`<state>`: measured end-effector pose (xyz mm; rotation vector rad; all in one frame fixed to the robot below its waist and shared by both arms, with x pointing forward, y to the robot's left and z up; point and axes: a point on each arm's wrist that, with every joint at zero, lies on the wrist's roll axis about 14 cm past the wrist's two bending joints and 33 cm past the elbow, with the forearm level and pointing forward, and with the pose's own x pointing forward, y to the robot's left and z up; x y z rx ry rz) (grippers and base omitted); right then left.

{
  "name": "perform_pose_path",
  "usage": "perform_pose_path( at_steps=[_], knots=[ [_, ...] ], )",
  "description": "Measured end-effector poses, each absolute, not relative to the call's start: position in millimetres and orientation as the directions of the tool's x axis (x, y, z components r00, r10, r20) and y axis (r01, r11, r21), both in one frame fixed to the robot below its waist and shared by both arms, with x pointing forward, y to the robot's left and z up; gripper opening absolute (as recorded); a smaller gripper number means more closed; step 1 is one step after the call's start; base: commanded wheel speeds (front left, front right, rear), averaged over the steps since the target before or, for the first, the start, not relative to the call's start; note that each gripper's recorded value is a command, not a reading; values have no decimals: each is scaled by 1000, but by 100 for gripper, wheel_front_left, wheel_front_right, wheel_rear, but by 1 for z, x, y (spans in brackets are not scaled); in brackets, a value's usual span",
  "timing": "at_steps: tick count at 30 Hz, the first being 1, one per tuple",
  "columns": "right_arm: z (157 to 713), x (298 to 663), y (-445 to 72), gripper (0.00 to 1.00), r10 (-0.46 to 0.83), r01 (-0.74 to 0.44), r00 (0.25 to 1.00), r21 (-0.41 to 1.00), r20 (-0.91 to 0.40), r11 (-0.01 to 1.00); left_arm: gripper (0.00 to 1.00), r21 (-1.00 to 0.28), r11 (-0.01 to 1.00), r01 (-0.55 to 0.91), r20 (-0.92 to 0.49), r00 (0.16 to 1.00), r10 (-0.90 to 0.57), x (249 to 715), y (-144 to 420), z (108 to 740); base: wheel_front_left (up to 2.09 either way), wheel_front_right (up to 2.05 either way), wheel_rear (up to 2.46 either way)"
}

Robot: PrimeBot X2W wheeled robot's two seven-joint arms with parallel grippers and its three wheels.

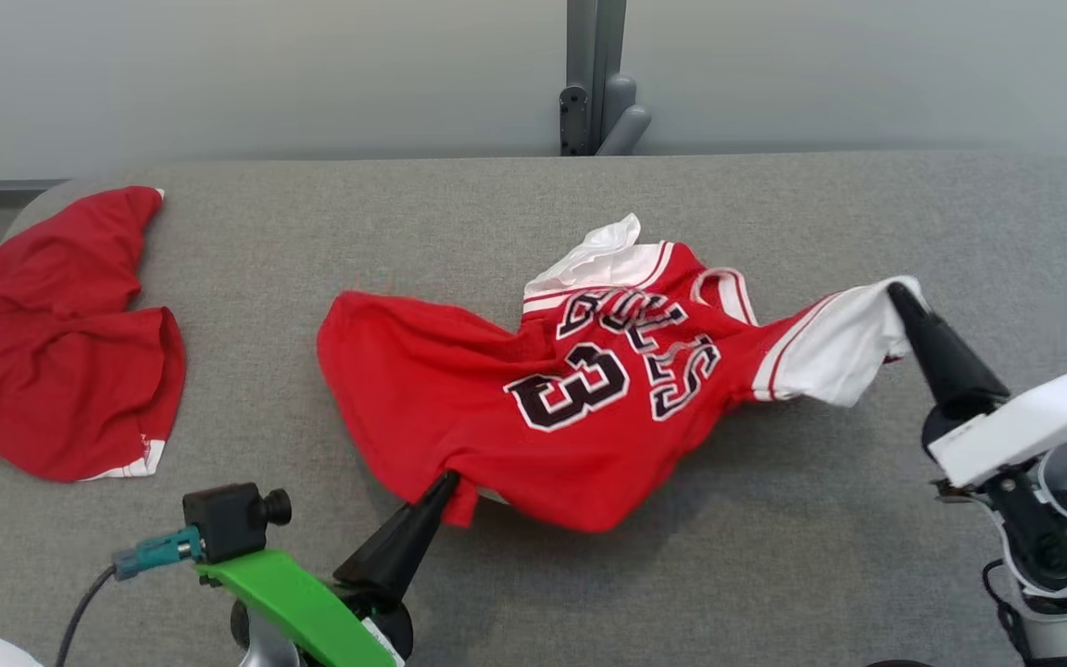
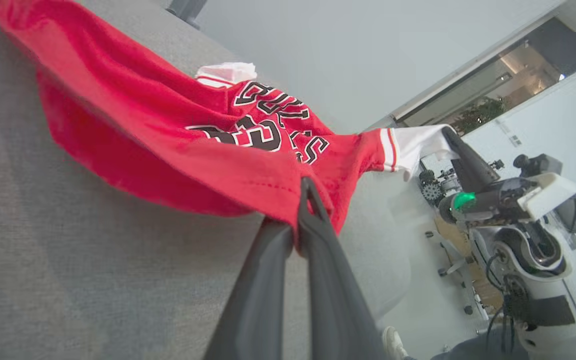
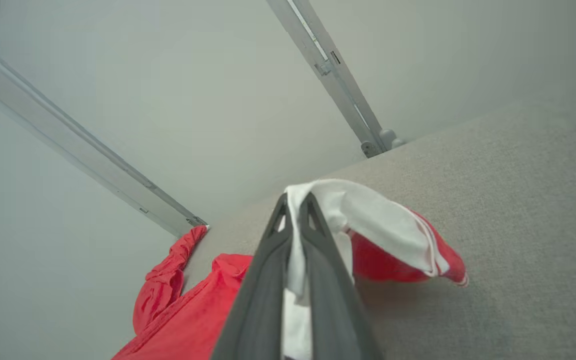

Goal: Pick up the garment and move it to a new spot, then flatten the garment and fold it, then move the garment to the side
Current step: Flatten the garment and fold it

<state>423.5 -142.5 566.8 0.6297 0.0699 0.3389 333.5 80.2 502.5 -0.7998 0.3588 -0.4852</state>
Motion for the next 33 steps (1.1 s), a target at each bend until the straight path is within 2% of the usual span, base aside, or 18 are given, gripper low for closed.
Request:
perform_pose_path(
  at_steps=[3, 8, 14, 18, 21, 23, 26, 33],
  knots=[
    [613, 414, -155, 0, 311, -351, 934, 617, 176, 704, 0, -766, 510, 392, 14, 803, -596, 324, 71, 551, 0, 0, 0],
    [687, 385, -171, 0, 279, -472, 877, 599, 390, 647, 0, -720, 422, 551, 190, 742, -643, 301, 63, 615, 0, 0, 0],
    [760, 351, -197, 0, 229, -572, 780, 514, 583, 639, 0, -605, 445, 660, 305, 708, -636, 294, 69, 675, 0, 0, 0],
    [789, 343, -207, 0, 225, -590, 740, 452, 634, 669, 0, -562, 465, 684, 325, 699, -637, 304, 75, 699, 0, 0, 0],
    [801, 354, -212, 0, 221, -562, 746, 415, 628, 716, 0, -526, 524, 670, 276, 717, -640, 327, 84, 703, 0, 0, 0],
    [805, 361, -211, 0, 225, -563, 746, 414, 626, 715, 0, -527, 529, 665, 257, 719, -646, 336, 84, 702, 0, 0, 0],
    [813, 390, -208, 0, 228, -545, 760, 407, 608, 733, 0, -519, 560, 645, 184, 725, -664, 369, 86, 698, 0, 0, 0],
    [817, 496, -196, 0, 191, -470, 814, 429, 549, 771, 0, -451, 698, 556, 46, 796, -604, 486, 100, 683, 0, 0, 0]
  ],
)
